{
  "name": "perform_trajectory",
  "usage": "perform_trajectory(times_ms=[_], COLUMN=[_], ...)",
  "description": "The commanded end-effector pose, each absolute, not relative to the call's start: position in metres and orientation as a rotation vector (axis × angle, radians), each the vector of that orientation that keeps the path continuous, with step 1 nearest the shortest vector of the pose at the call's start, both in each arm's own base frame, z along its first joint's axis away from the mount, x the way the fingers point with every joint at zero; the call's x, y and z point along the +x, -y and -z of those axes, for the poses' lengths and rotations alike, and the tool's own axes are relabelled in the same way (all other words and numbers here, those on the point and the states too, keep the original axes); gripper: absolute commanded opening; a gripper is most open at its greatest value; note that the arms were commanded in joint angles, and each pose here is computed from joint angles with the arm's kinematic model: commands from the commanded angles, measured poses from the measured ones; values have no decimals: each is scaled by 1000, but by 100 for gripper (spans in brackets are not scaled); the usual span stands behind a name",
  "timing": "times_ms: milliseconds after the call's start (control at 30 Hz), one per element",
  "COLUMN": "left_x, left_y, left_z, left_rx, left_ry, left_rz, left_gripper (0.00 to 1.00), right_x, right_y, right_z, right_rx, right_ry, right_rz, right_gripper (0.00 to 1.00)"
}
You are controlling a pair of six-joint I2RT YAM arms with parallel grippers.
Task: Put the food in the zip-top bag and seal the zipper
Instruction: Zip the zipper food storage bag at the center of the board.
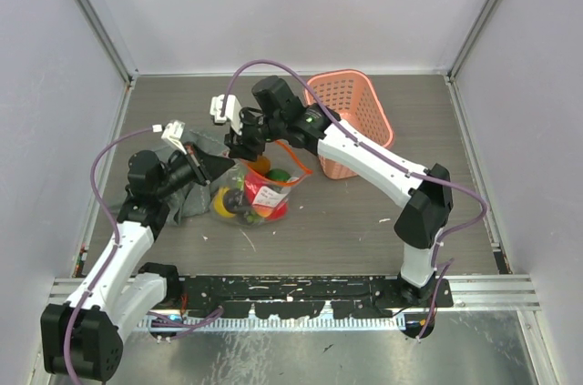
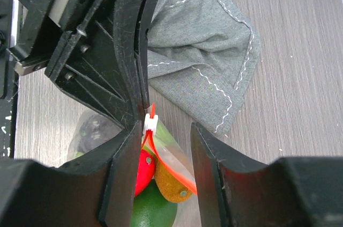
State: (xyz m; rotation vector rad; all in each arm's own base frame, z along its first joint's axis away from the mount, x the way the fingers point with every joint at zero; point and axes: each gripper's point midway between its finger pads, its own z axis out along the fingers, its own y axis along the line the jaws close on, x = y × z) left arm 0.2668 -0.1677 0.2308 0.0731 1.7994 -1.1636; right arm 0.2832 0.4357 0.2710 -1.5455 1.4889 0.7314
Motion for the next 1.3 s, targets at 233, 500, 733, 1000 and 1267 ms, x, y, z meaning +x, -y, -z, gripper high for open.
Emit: perform_trajectory(times_ms=[233,500,733,1000,1267], left_x=[266,267,270,272,268], left_y=[167,164,155,145,153], left_z=[-266,-266,-258,-252,-254], left_rx=[140,124,53,-19,33], left_ry=[-1694,-1696,-1722,-1726,-1698], left_rz=[1105,1084,1029,980,1025], left_gripper=[0,0,0,0,0], right_x=[283,281,286,293,291], right_y=[-447,-441,-424,-401,-394], right_z=[-285,-285,-283,-283,-291], right_rx=[-1538,-1551,-1548,-1515,-1507], right_ry=[-1435,-1450,-1490,-1536,-1531], right_rz=[-762,-743,-656,-584,-587], right_gripper=[43,12,2,1,1])
